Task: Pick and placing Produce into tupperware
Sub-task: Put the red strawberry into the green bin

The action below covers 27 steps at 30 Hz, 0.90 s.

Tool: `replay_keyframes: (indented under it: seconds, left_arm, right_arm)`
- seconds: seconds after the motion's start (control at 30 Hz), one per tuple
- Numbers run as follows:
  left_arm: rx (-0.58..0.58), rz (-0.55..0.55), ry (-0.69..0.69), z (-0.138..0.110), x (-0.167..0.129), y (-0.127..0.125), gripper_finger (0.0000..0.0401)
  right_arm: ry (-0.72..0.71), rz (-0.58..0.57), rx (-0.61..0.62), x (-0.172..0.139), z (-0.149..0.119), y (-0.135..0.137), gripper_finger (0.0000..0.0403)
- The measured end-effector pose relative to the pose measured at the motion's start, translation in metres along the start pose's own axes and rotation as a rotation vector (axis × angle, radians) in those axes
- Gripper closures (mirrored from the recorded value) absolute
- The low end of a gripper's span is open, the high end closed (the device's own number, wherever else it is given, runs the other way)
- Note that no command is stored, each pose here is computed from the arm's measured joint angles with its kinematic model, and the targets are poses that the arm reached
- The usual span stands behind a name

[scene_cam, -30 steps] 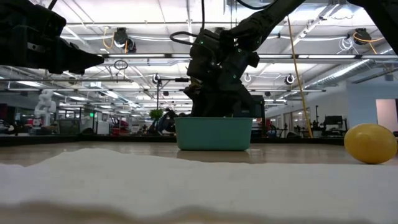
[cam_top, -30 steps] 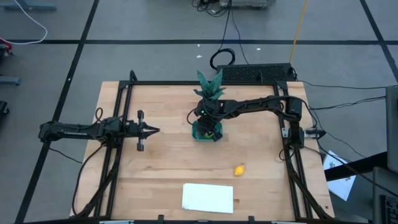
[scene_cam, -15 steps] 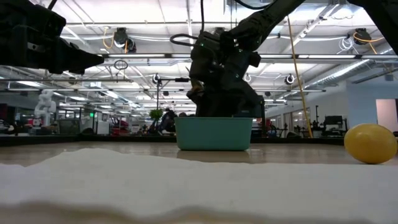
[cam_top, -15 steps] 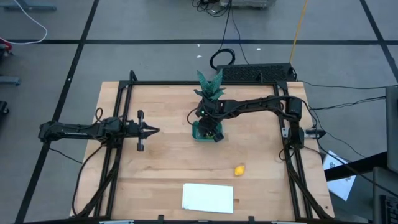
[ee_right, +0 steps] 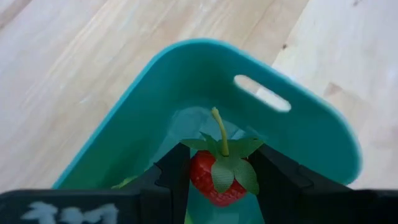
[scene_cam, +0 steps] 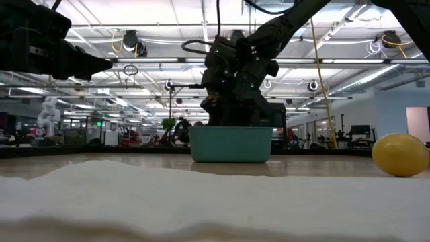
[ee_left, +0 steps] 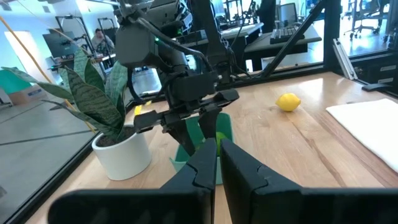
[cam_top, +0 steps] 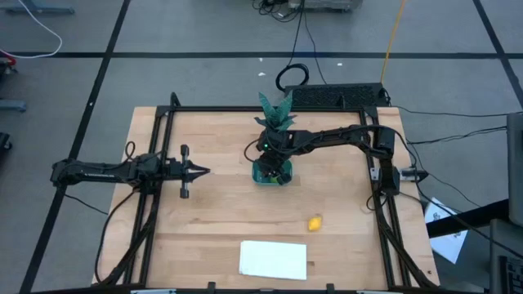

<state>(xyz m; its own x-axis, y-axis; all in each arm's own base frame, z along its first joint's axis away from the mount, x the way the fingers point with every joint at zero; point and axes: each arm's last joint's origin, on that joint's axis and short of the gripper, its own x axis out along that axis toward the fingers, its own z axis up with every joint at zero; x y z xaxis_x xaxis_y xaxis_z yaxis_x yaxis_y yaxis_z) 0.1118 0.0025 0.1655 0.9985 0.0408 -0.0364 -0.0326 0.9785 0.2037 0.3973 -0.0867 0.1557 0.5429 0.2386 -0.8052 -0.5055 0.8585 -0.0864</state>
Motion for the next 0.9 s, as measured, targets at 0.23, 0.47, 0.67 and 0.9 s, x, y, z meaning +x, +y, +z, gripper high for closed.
replay_keyframes:
  seconds: [0.23, 0.47, 0.67, 0.9]
  left_arm:
    - [-0.001, -0.002, 0.000, 0.000, 0.000, 0.000, 0.0375]
    - [-0.003, -0.002, 0.000, 0.000, 0.000, 0.000, 0.0375]
    - [-0.003, -0.002, 0.000, 0.000, 0.000, 0.000, 0.0375]
    - [-0.003, -0.001, 0.000, 0.000, 0.000, 0.000, 0.0375]
  right_arm:
    - [0.000, 0.002, 0.052, 0.010, -0.004, -0.002, 0.0273]
    - [-0.008, -0.004, 0.057, 0.009, -0.003, -0.003, 0.0273]
    - [-0.001, 0.000, 0.072, 0.015, -0.006, -0.003, 0.0273]
    - [0.005, 0.003, 0.085, 0.020, -0.009, -0.004, 0.0273]
